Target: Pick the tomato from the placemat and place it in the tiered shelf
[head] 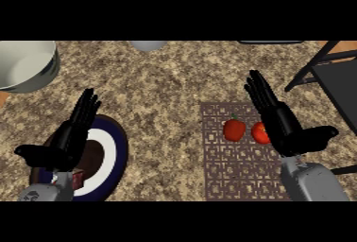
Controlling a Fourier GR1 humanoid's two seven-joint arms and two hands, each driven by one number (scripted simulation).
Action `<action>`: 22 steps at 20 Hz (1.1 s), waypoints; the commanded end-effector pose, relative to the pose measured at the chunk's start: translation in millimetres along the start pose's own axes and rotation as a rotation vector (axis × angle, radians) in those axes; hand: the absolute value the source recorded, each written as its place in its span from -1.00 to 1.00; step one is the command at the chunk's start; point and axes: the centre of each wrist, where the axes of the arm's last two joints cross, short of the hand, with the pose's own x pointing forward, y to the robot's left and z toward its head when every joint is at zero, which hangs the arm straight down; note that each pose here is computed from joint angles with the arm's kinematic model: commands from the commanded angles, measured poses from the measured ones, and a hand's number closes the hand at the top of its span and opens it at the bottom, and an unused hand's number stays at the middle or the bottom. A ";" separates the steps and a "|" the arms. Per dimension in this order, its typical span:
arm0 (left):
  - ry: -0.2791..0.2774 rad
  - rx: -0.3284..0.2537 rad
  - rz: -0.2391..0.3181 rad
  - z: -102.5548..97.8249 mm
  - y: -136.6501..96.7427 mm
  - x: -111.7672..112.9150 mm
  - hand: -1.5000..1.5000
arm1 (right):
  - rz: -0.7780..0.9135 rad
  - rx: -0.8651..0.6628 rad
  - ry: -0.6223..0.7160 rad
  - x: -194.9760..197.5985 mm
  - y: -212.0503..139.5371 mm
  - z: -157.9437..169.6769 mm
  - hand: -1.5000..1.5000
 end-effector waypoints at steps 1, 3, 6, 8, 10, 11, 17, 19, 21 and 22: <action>0.021 0.026 -0.054 5.8 21.1 -3.5 0.00 | 0.036 -0.005 -0.033 3.5 -16.7 3.0 1.00; 0.111 0.100 -0.106 8.5 50.6 11.8 0.00 | 0.108 0.010 -0.082 -18.8 -11.6 -7.3 1.00; 0.243 0.205 -0.212 16.3 88.4 -10.9 0.00 | 0.237 0.033 -0.162 3.6 5.3 -37.2 1.00; 0.291 0.189 -0.165 33.0 76.3 -23.8 0.00 | 0.600 -0.432 0.049 -23.5 -83.3 4.9 1.00; 0.300 0.181 -0.170 31.1 81.1 -22.0 0.00 | 0.673 -0.503 -0.046 -39.4 -54.9 3.8 1.00; 0.327 0.174 -0.158 32.3 76.4 -25.7 0.00 | 0.618 -0.488 -0.058 -54.5 -9.0 8.9 -1.00; 0.336 0.173 -0.164 35.9 105.4 -17.4 0.00 | 0.621 -0.382 0.014 -54.0 48.4 38.1 -1.00; 0.331 0.188 -0.170 42.6 91.0 -20.5 0.00 | 0.763 -0.452 0.070 -44.3 22.6 36.9 -1.00; 0.322 0.202 -0.171 27.2 89.4 -11.7 0.00 | 0.915 -0.434 0.140 -59.8 20.5 39.9 -1.00; 0.355 0.195 -0.165 33.0 90.3 -19.3 0.00 | 0.961 -0.437 0.154 -45.4 15.7 39.1 -1.00</action>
